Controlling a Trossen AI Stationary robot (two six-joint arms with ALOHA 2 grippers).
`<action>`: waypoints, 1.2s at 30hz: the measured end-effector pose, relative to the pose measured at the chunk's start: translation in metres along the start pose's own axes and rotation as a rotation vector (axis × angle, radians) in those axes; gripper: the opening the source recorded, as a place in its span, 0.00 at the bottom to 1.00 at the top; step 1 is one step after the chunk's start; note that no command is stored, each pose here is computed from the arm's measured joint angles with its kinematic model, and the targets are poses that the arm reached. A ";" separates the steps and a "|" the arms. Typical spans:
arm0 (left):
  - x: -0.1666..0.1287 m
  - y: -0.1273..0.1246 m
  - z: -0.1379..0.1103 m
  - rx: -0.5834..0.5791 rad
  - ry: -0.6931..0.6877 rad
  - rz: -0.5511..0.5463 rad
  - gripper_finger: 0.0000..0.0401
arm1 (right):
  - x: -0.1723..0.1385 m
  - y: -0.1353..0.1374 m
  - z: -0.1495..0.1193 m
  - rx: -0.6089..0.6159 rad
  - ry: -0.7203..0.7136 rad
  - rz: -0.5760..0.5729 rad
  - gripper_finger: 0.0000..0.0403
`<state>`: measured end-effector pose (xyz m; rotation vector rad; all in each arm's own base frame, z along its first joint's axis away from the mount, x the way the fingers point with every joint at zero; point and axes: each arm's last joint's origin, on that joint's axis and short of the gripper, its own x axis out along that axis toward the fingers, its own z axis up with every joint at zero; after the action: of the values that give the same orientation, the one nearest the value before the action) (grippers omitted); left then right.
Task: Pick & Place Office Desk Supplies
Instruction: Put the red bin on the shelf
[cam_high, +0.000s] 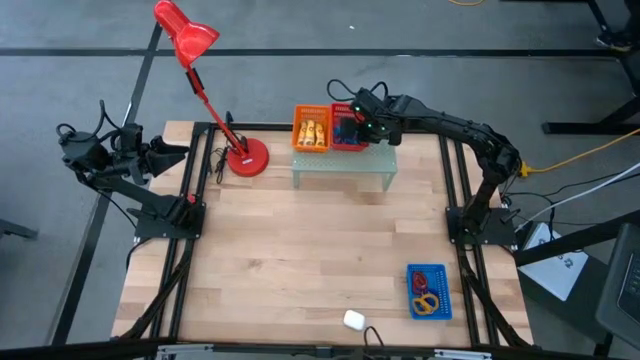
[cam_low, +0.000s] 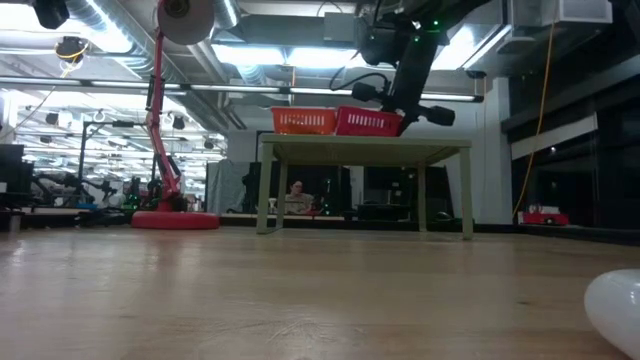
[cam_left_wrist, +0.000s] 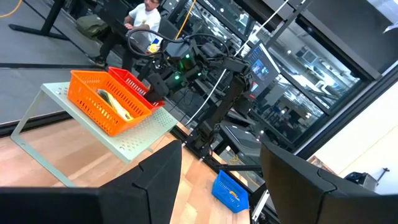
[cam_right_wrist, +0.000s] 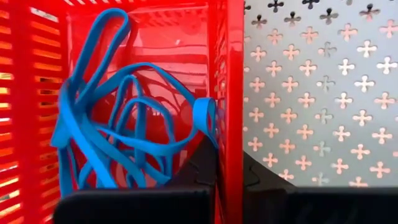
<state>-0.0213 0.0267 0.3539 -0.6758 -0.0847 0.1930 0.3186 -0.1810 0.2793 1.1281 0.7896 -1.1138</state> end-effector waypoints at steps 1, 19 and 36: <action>0.000 0.000 0.000 0.000 0.000 0.000 0.54 | -0.001 0.000 0.000 0.000 0.000 0.000 0.00; 0.000 0.000 0.000 -0.008 -0.004 0.005 0.54 | -0.008 -0.007 -0.003 0.000 0.013 -0.045 0.00; 0.000 0.000 0.000 -0.008 -0.004 0.005 0.54 | -0.008 -0.004 -0.006 0.005 0.022 -0.028 0.01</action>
<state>-0.0213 0.0269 0.3540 -0.6840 -0.0883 0.1987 0.3124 -0.1736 0.2841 1.1377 0.8224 -1.1291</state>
